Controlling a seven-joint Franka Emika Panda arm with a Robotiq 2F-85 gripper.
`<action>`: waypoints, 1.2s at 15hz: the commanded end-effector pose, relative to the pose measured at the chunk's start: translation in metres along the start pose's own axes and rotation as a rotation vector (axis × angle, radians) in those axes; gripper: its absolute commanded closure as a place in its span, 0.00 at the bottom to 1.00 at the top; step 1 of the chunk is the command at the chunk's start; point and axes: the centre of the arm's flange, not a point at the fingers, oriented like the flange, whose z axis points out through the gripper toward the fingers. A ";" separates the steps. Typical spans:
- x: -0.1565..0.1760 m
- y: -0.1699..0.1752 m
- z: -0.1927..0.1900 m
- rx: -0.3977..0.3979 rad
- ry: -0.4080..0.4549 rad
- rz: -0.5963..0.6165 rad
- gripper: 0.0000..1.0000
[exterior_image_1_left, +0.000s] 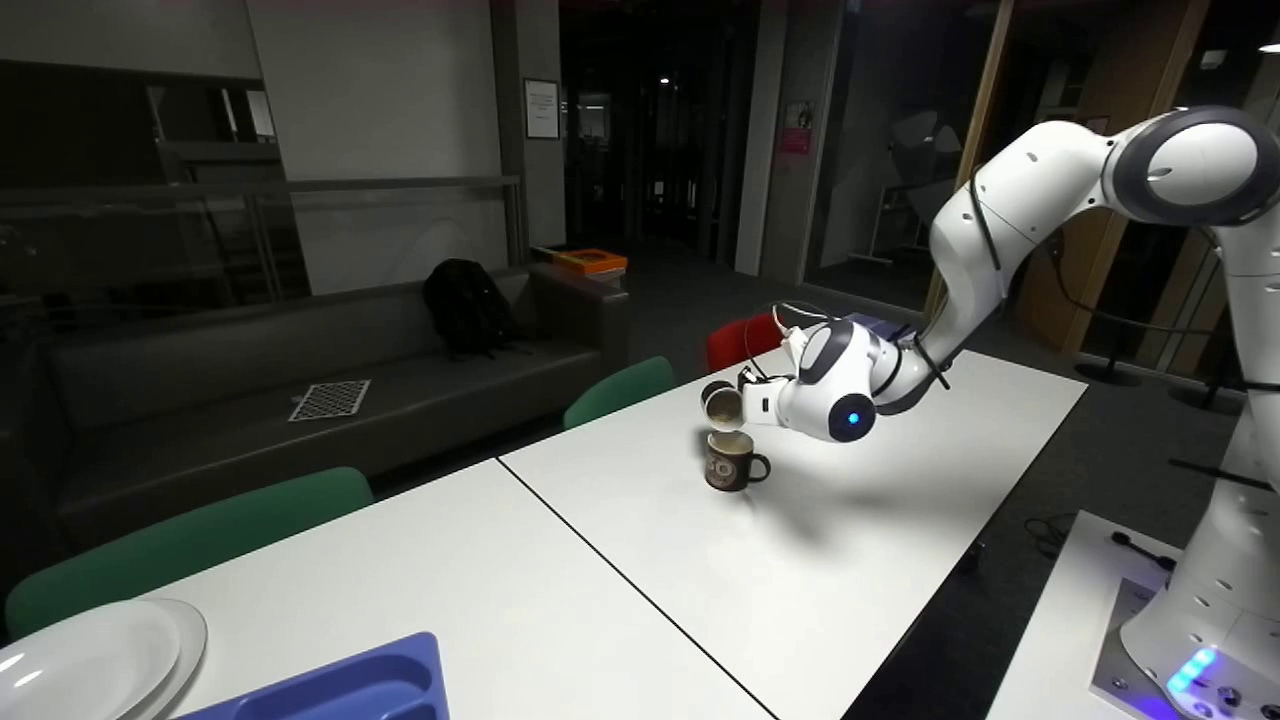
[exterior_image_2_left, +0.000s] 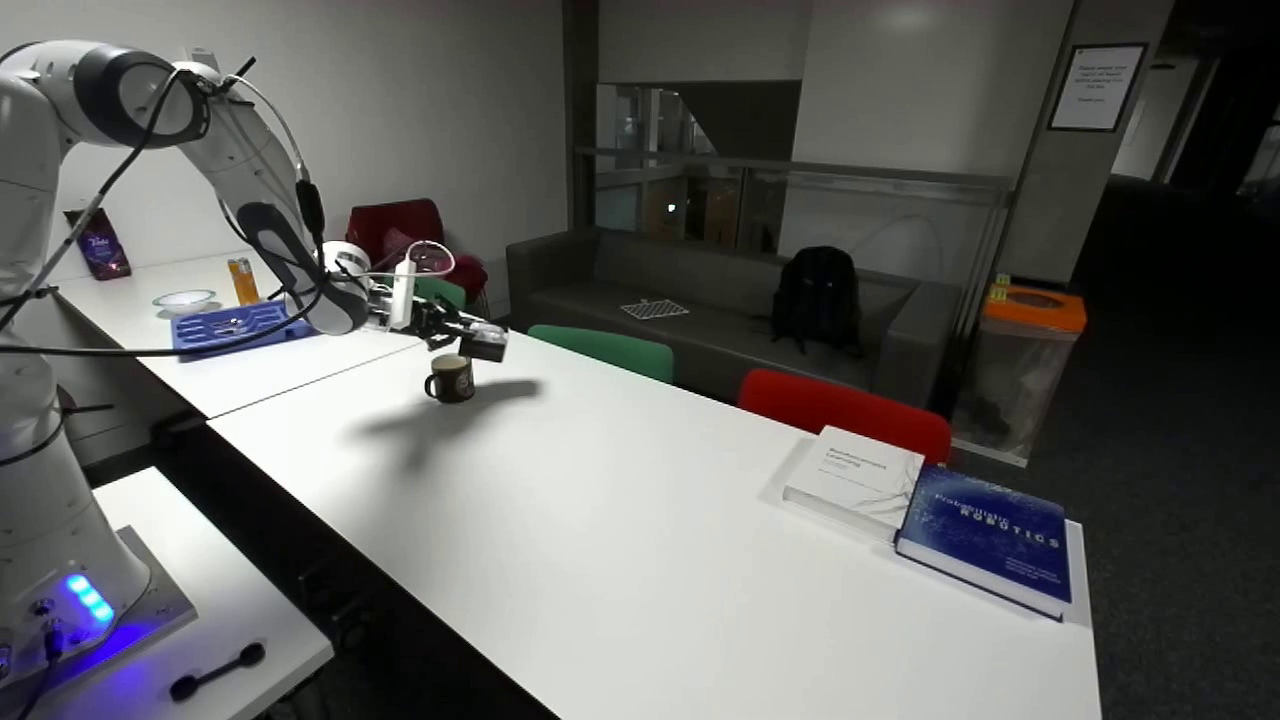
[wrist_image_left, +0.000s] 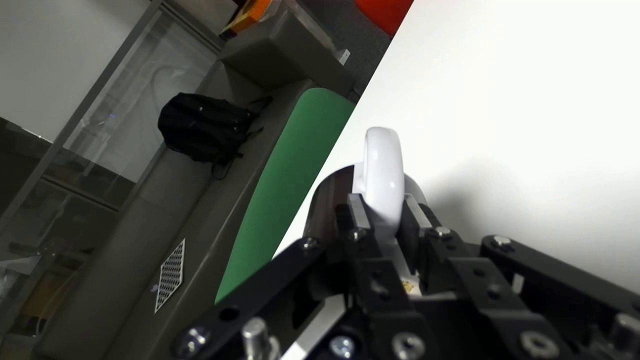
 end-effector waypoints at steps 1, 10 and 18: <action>-0.016 0.014 -0.024 -0.031 -0.083 -0.002 0.95; -0.013 0.008 -0.036 -0.073 -0.154 -0.038 0.95; -0.007 0.007 -0.043 -0.111 -0.205 -0.112 0.95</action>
